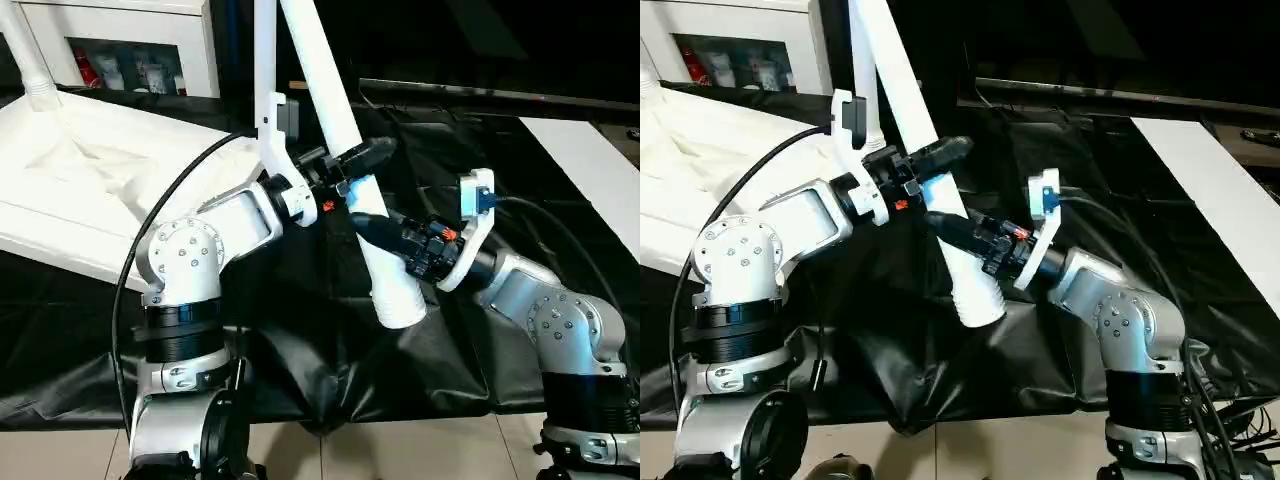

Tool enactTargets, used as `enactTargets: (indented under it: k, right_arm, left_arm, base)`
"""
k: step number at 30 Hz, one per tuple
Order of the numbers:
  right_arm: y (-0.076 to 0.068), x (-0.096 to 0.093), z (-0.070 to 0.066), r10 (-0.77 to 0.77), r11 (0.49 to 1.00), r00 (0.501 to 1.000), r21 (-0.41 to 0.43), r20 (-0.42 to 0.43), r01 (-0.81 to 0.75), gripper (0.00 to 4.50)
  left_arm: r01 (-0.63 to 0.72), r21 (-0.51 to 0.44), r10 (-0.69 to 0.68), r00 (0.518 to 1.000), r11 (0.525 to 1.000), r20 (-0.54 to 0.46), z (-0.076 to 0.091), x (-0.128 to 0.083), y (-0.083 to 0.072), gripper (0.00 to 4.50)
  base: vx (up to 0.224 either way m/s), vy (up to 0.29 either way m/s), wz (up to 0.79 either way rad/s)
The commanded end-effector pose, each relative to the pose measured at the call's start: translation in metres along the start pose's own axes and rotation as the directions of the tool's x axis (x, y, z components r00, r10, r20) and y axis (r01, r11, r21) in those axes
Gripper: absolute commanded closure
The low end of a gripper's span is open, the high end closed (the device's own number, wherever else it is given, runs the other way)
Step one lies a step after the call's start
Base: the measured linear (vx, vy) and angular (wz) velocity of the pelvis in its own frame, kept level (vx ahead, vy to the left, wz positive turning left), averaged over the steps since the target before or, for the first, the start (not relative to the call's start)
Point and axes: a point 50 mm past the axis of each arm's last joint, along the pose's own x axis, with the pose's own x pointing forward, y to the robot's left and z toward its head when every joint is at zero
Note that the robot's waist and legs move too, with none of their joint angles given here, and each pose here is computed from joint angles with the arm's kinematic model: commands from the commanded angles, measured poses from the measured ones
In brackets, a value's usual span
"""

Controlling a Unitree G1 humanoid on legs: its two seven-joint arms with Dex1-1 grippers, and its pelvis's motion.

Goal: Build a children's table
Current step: Pick table leg

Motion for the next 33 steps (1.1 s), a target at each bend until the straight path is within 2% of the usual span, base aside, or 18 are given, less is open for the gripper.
enactTargets:
  k: [1,2,3,5,6,9,14,17,20,33]
  right_arm:
    - [0.001,0.003,0.007,0.002,0.999,1.000,-0.034,0.001,-0.002,2.67]
    - [0.002,0.004,0.007,0.005,1.000,1.000,-0.030,-0.003,-0.005,2.11]
    - [0.002,0.006,0.006,0.006,1.000,1.000,-0.022,-0.014,-0.006,1.97]
    - [0.004,0.007,0.005,0.016,1.000,0.999,-0.022,-0.046,-0.017,1.95]
    - [0.006,0.007,0.004,0.025,0.999,0.994,-0.040,-0.106,-0.030,1.89]
    - [0.008,0.004,0.004,0.036,0.997,0.984,-0.061,-0.176,-0.048,1.58]
    - [0.016,-0.006,0.008,0.132,0.988,0.941,-0.038,-0.312,-0.152,1.55]
    - [0.017,-0.008,0.009,0.159,0.984,0.926,-0.023,-0.342,-0.178,1.55]
    - [0.019,-0.008,0.006,0.200,0.977,0.893,0.009,-0.402,-0.215,1.55]
    - [0.021,0.003,-0.002,0.259,0.962,0.861,0.033,-0.437,-0.272,1.55]
  left_arm:
    - [0.024,0.051,-0.023,1.000,0.998,-0.019,0.008,0.001,-0.007,2.52]
    - [0.028,0.066,-0.026,0.999,0.997,-0.026,0.009,-0.001,-0.008,2.60]
    - [0.043,0.097,-0.039,0.998,0.994,-0.048,0.010,-0.003,-0.008,2.60]
    - [0.067,0.140,-0.056,0.995,0.988,-0.084,0.011,-0.007,-0.009,2.63]
    - [0.095,0.172,-0.075,0.990,0.981,-0.117,0.013,-0.011,-0.010,2.66]
    - [0.144,0.206,-0.112,0.981,0.968,-0.161,0.016,-0.014,-0.013,2.68]
    - [0.329,0.245,-0.263,0.927,0.912,-0.266,0.023,-0.023,-0.028,2.68]
    - [0.388,0.234,-0.319,0.904,0.892,-0.284,0.025,-0.025,-0.033,2.68]
    - [0.486,0.211,-0.411,0.855,0.848,-0.316,0.023,-0.027,-0.042,2.68]
    - [0.534,0.217,-0.453,0.828,0.817,-0.331,0.018,-0.021,-0.044,2.68]
  base:
    - [0.000,0.000,0.00]
    - [0.000,0.000,0.00]
    - [0.000,0.000,0.00]
    - [0.000,0.000,0.00]
    - [0.000,0.000,0.00]
    - [0.000,0.000,0.00]
    - [0.000,0.000,0.00]
    - [0.000,0.000,0.00]
    - [0.000,0.000,0.00]
    - [0.000,0.000,0.00]
